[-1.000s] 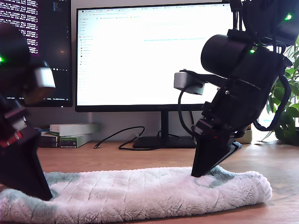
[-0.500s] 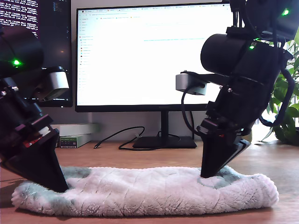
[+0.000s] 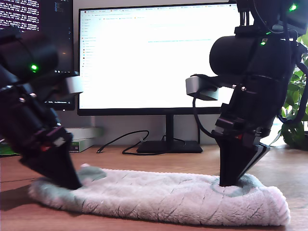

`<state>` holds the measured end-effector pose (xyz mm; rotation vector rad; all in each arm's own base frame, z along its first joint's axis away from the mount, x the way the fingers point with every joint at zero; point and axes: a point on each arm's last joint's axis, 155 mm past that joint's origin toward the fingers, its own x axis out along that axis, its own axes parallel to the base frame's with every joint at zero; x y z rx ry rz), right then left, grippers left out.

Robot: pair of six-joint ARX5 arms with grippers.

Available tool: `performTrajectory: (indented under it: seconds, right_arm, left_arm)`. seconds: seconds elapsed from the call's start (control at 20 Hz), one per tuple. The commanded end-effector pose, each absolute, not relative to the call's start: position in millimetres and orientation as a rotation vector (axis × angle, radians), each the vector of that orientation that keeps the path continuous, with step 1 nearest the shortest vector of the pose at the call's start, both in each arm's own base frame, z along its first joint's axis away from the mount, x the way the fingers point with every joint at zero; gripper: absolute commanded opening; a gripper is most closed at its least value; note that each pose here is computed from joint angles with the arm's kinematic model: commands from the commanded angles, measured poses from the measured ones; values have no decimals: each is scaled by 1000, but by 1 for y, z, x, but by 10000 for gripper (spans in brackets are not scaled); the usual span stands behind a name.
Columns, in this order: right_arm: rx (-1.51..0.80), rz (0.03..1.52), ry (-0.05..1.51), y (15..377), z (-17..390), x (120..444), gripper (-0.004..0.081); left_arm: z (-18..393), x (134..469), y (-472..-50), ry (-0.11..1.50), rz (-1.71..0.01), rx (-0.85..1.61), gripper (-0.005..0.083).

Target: Fold the tea towel to a neat square and place it to the right

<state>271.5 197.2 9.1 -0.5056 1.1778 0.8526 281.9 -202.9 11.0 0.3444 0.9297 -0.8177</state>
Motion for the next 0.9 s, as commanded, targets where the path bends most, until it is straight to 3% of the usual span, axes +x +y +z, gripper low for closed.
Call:
performTrajectory:
  seconds: [0.0, 0.85]
  right_arm:
    - [-530, 868, 1309, 186, -15, 238, -12]
    - [-556, 994, 1358, 212, -14, 198, -12]
  left_arm:
    - [-9, 281, -196, 982, -801, 355, -20]
    - [-7, 329, -217, 872, -830, 411, -20]
